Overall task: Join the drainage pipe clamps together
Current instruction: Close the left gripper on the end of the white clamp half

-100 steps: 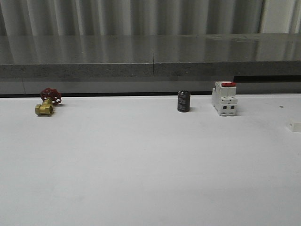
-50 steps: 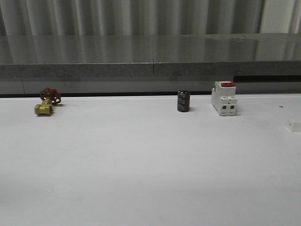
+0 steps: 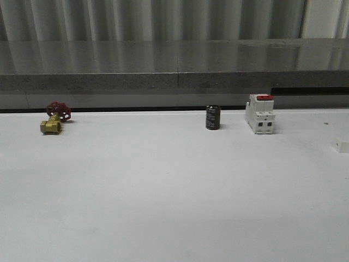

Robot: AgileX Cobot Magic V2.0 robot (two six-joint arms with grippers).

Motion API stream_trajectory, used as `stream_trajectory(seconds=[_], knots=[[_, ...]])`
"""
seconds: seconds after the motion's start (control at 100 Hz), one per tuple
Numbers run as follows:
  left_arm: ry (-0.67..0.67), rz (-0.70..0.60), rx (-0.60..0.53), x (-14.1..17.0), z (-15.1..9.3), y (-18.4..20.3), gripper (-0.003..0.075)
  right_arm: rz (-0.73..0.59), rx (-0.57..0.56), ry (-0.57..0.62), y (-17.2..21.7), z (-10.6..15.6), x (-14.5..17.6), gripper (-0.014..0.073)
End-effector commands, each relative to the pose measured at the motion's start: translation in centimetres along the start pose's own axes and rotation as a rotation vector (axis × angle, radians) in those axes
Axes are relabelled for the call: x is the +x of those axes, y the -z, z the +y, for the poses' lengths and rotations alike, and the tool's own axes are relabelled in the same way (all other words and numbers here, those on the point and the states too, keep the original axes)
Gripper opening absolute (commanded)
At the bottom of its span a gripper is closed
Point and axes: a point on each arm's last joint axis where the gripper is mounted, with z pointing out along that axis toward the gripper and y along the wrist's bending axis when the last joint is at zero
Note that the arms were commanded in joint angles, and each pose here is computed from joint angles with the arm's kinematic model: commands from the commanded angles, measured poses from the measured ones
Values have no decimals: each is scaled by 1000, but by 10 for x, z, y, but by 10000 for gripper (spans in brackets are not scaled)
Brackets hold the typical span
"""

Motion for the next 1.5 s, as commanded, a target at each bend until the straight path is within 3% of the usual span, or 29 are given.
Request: stream_trajectory(seconds=[0.0,0.48,0.83,0.93,1.2,1.49], knots=[[2,-105,-2,-16,4,2,566,-118,4,4,3,0,-14,-58],[-10,-41,-7,-28,16,-60,566,-118,4,4,3,0,-14,-58],[-16,-25,3,-27,15,-70,553,-118,4,4,3,0,-14,-58],[-15,-18,5,-27,14,-70,460,-118,4,4,3,0,-14,-58],[-15,13,9,-24,14,-70,-14,-118,4,4,3,0,-14,-58],[-17,-42,48,-32,-5,-38,-21,-118,4,4,3,0,-14,-58]])
